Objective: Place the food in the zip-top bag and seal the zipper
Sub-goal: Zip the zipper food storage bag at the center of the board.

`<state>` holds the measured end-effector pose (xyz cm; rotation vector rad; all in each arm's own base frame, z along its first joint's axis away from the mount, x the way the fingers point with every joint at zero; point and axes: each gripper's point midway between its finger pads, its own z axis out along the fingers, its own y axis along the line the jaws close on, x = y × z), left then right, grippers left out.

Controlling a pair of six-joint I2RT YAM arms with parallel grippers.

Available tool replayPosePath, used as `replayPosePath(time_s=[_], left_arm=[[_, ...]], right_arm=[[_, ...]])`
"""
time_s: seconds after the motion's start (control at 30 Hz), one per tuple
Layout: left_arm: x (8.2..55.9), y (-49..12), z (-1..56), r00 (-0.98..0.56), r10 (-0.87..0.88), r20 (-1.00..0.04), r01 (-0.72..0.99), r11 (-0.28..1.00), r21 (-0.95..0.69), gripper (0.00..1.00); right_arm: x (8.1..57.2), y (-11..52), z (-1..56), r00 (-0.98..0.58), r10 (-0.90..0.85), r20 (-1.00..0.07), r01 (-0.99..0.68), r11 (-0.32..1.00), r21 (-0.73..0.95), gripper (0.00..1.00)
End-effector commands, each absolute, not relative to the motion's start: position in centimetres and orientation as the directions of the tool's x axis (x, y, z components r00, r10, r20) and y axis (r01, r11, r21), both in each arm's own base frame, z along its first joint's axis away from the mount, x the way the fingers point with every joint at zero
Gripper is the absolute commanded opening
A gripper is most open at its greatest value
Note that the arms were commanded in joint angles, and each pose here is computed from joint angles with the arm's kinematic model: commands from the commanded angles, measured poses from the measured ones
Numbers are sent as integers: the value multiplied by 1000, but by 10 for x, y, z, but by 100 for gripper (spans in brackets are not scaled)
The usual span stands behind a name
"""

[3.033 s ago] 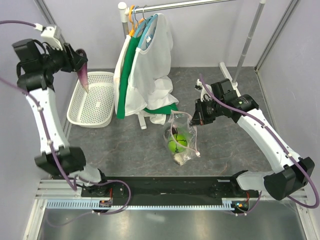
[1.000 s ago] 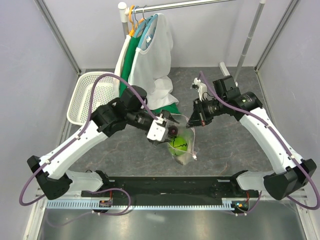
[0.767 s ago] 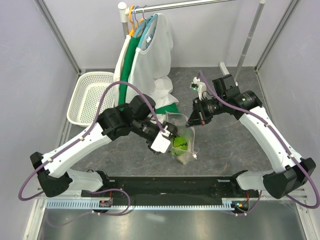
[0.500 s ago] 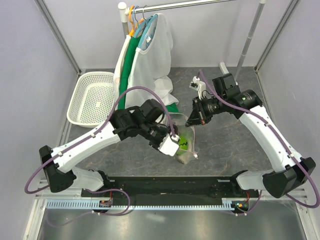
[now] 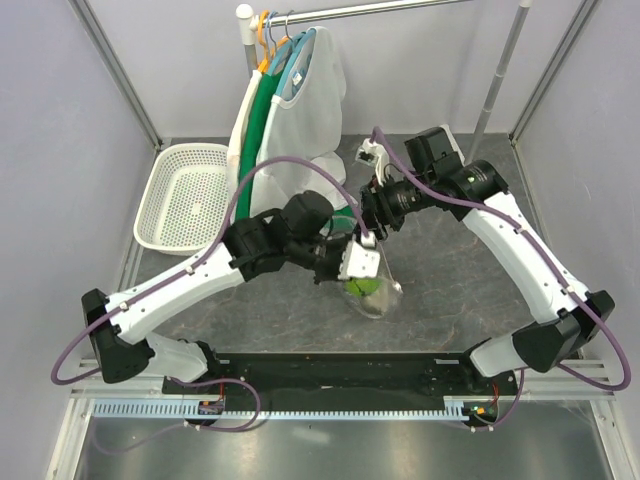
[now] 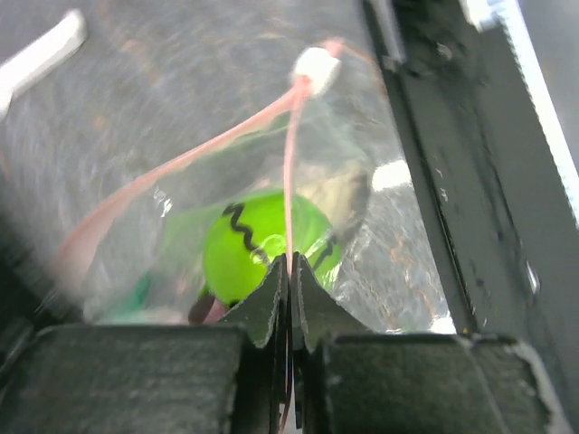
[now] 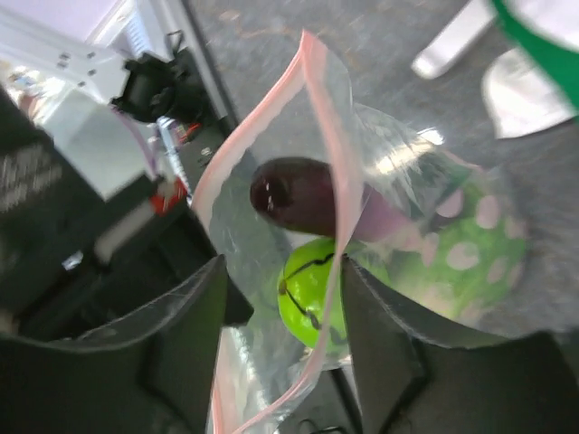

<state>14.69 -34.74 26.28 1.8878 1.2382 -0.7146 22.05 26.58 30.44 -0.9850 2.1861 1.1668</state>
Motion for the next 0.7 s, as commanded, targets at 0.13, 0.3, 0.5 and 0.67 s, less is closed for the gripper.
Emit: replayPosePath(time_s=[0.13, 0.3, 0.5, 0.67], left_arm=[[228, -339, 303, -105, 334, -937, 982, 183, -44, 2], [240, -348, 309, -124, 295, -947, 976, 207, -64, 2], [243, -357, 319, -130, 265, -955, 979, 188, -81, 2], [241, -360, 322, -139, 254, -957, 980, 173, -97, 2]], right_arm=[[263, 185, 316, -482, -294, -825, -800, 531, 279, 85], [250, 146, 298, -421, -313, -851, -796, 577, 182, 86], [215, 155, 299, -321, -252, -913, -848, 506, 159, 67], [215, 161, 311, -243, -174, -954, -854, 505, 125, 58]])
